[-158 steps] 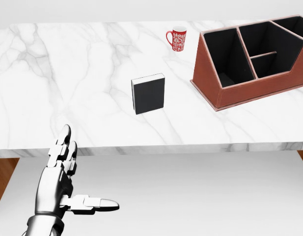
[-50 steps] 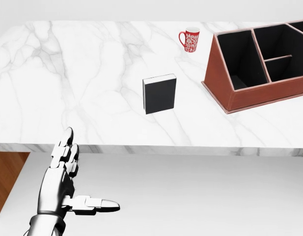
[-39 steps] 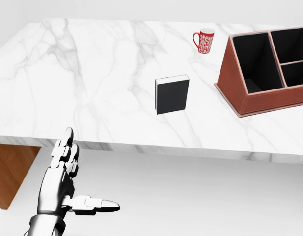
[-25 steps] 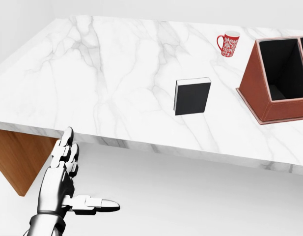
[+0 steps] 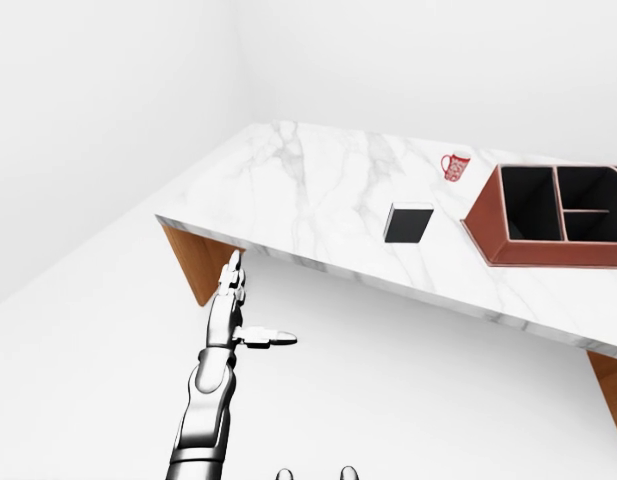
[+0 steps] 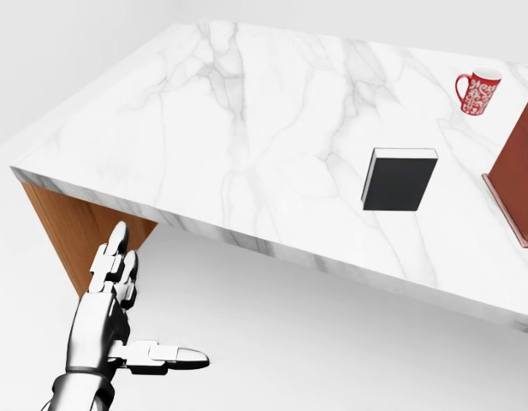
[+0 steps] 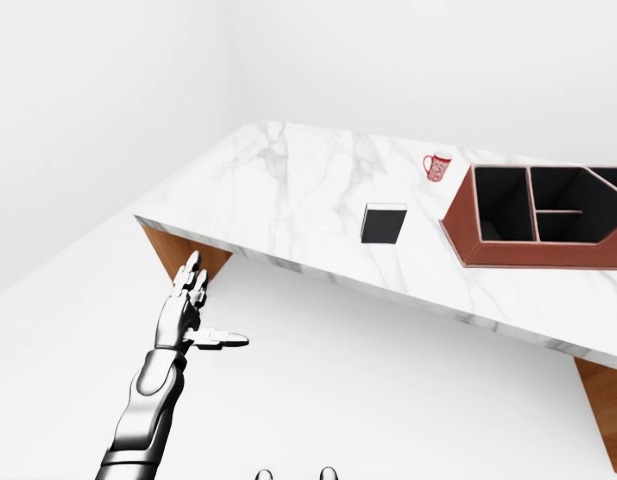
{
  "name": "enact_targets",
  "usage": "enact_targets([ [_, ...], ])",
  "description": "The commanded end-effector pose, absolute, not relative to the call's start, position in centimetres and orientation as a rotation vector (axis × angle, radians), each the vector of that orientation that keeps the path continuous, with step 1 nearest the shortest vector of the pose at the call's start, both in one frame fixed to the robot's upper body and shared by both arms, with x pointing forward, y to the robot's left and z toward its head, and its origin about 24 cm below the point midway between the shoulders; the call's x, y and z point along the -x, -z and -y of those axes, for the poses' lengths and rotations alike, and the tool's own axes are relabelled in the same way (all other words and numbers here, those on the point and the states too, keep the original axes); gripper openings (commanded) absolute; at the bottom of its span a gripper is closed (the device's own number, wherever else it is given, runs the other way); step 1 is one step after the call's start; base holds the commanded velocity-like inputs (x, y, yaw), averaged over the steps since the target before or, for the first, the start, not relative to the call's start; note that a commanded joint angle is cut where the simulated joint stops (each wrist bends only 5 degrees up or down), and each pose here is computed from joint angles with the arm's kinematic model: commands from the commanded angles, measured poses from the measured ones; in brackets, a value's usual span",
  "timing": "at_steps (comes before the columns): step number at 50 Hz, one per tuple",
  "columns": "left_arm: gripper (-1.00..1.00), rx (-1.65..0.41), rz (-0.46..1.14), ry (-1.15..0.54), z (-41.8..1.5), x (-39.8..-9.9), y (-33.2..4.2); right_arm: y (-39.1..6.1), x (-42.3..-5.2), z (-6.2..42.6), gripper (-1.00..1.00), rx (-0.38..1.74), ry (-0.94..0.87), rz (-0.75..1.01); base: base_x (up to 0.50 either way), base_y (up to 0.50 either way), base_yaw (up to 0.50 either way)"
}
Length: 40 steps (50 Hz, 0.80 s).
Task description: Pick up the book and place it in the left compartment of the caddy.
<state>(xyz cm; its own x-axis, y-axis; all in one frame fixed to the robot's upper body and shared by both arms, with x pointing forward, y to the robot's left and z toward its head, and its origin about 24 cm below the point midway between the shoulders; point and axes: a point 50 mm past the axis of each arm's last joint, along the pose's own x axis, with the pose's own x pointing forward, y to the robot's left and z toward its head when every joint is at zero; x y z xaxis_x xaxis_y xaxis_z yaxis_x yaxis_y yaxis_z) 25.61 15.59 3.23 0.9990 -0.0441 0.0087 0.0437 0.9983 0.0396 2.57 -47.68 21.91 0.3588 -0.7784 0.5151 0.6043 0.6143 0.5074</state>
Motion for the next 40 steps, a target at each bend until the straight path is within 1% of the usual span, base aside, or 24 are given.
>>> enact_targets([
  [1, 1.00, -0.041, 0.010, 0.044, -15.57, -25.57, -3.24, -21.90, -2.48, 47.65, 1.00, -0.245, 0.904, 0.803, 0.00, 0.00, 0.29],
  [18, 1.00, -0.040, 0.002, 0.043, -15.58, -25.53, -3.06, -21.93, -2.54, 47.68, 1.00, -0.246, 0.904, 0.802, 0.00, 0.00, 0.29],
  [30, 1.00, -0.044, 0.041, 0.045, -15.37, -25.24, -3.93, -21.84, -2.70, 47.79, 1.00, -0.256, 0.913, 0.797, 0.00, 0.00, 0.00],
  [39, 1.00, -0.043, 0.042, 0.045, -15.37, -25.25, -3.95, -21.79, -2.74, 47.80, 1.00, -0.257, 0.913, 0.795, 0.00, 0.00, 0.00],
  [40, 1.00, -0.040, 0.021, 0.048, -15.47, -25.46, -3.48, -21.93, -2.56, 47.82, 1.00, -0.251, 0.922, 0.797, 0.08, -0.15, 0.00],
])
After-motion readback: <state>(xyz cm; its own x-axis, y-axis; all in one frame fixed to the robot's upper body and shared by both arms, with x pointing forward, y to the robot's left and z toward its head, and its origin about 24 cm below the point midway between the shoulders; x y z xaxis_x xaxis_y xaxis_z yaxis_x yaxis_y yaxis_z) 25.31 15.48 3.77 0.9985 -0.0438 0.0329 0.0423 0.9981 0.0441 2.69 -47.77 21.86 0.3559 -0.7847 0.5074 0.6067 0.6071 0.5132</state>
